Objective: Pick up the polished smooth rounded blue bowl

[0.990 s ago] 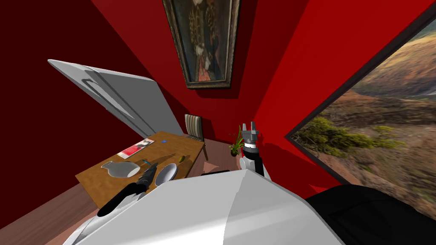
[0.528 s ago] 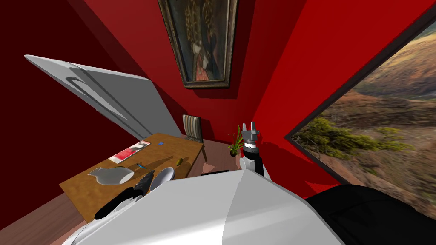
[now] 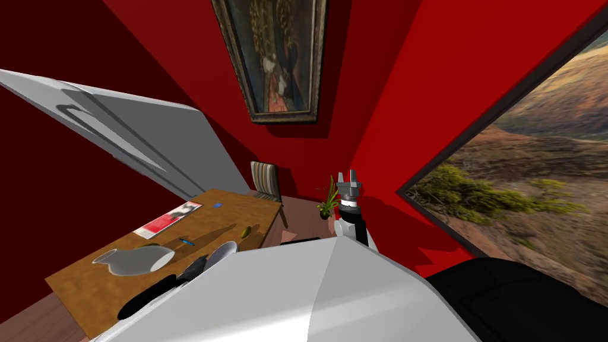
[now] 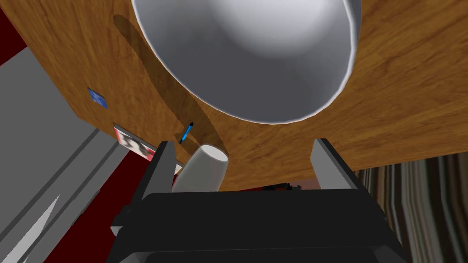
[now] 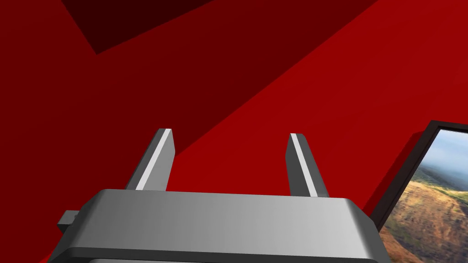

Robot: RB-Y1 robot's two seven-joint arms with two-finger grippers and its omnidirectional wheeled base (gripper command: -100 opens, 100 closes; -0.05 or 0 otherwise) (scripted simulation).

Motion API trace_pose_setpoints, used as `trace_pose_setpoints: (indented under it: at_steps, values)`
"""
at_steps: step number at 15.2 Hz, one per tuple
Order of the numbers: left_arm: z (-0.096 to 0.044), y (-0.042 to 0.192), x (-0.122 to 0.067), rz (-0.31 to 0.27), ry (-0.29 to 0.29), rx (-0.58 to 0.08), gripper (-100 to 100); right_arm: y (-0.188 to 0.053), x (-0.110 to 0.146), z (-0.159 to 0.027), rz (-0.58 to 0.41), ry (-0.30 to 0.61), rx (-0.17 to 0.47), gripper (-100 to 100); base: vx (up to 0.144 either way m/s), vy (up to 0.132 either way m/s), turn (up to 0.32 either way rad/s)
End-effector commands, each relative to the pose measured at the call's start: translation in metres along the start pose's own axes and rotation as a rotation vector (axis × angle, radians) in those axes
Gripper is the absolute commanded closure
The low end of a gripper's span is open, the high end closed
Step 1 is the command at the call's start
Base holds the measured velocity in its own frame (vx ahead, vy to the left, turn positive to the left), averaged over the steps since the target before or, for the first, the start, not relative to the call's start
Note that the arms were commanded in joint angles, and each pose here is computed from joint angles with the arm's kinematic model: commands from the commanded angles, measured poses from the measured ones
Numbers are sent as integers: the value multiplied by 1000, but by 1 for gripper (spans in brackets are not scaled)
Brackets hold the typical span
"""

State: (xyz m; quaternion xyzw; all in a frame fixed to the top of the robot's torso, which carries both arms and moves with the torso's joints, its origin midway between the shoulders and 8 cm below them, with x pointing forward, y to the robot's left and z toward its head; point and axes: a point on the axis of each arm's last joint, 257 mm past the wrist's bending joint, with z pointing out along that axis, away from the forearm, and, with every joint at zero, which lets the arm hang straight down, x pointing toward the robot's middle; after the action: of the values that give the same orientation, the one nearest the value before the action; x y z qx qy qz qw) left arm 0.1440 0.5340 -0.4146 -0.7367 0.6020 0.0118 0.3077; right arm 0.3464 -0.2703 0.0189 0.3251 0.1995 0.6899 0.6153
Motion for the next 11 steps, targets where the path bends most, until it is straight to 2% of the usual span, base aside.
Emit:
trace_pose_setpoints:
  at_steps: [1, 2, 3, 4, 5, 6, 7, 8, 9, 11]
  values:
    - [1, 19, 0, -14, 10, -57, -100, 0, 0, 0, 0, 0, 0, 0, 52, -3, -69]
    - [1, 35, 1, -31, 16, -100, -100, 0, 0, 0, 0, 0, 0, 0, 58, -6, -83]
    - [1, 38, 2, -31, 19, -111, -100, 0, 0, 0, 0, 0, 0, 0, 60, -3, -67]
    - [0, 54, 4, -49, 28, -156, -100, 0, 0, 0, 0, 0, 0, 0, 58, -1, -66]
    - [0, 55, 4, -49, 30, -160, -100, 0, 0, 0, 0, 0, 0, 0, 51, 0, -53]
    - [-2, 71, 7, -66, 40, -204, -100, 0, 0, 0, 0, 0, 0, 0, 53, 2, -75]
    - [-2, 71, 7, -66, 41, -205, -100, 0, 0, 0, 0, 0, 0, 0, 49, 4, -58]
    - [-4, 85, 11, -83, 52, -245, -100, 0, 0, 0, 0, 0, 0, 0, 51, 0, -57]
    - [-4, 85, 11, -83, 52, -245, -100, 0, 0, 0, 0, 0, 0, 0, 45, -3, -47]
    - [-9, 109, 20, -115, 75, -312, -100, 0, 0, 0, 0, 0, 0, 0, 50, -2, -67]
